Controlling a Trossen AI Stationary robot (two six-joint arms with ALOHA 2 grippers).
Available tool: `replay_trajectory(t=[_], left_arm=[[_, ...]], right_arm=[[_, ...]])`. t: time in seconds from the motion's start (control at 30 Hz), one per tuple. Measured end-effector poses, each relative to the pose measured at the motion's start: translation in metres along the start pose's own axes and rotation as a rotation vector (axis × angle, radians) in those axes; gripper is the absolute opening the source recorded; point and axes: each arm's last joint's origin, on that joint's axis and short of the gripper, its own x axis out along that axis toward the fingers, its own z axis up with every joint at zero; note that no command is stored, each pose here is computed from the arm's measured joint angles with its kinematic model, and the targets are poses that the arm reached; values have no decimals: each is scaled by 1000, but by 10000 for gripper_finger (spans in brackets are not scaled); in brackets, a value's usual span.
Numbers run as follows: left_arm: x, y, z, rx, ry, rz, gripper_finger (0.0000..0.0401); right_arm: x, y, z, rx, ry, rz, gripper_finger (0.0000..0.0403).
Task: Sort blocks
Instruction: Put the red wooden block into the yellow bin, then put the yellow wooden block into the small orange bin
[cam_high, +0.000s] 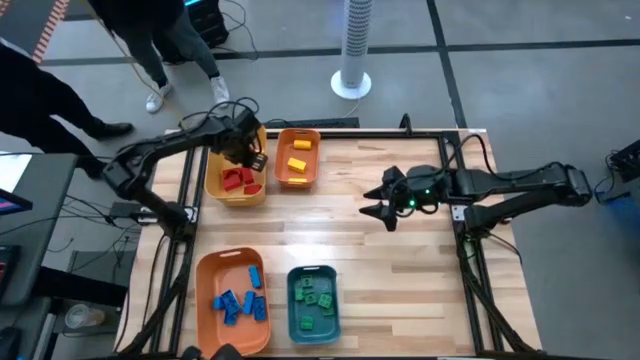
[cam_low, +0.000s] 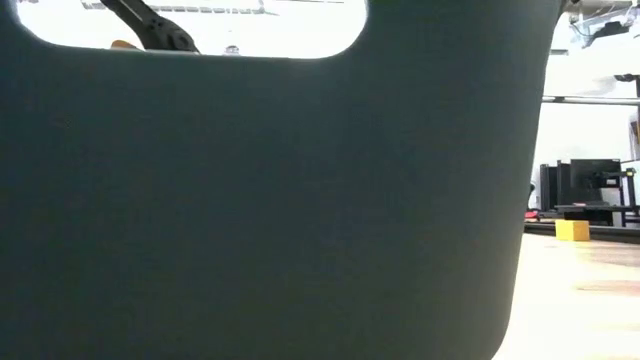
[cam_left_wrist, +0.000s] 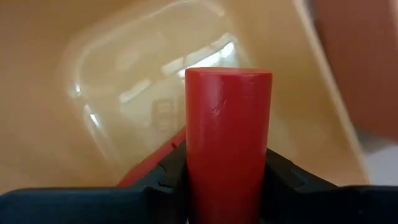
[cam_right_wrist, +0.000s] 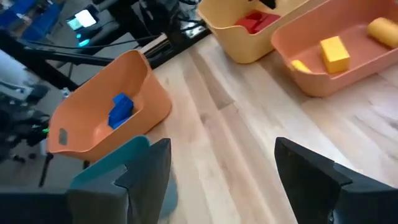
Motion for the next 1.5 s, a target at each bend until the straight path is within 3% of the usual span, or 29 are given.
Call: replay_trajectory(t=[0.4,0.57,0.67,0.9,1.07,1.3,1.5], left_arm=[[19,-9,2,-4,35,77,120],[19,-11,1,4,41,65,234],[15,-12,0,10,32,50,274],[-44,-19,-3,97,-219,64,269],[-85,-22,-19,55,-371,-27,256],[-111,-31,-38,38,-412,-188,255],[-115,-43,-47,83,-391,-251,255]], right_arm=[[-1,5,-4,36,-3,-29,291],[-1,-1,-4,47,11,-61,291],[-1,-4,-4,53,20,-80,291],[-19,-43,13,238,107,-432,291],[-21,-88,9,335,391,-712,291],[-3,-143,-5,333,949,-794,291],[7,-182,-15,385,1136,-799,291]])
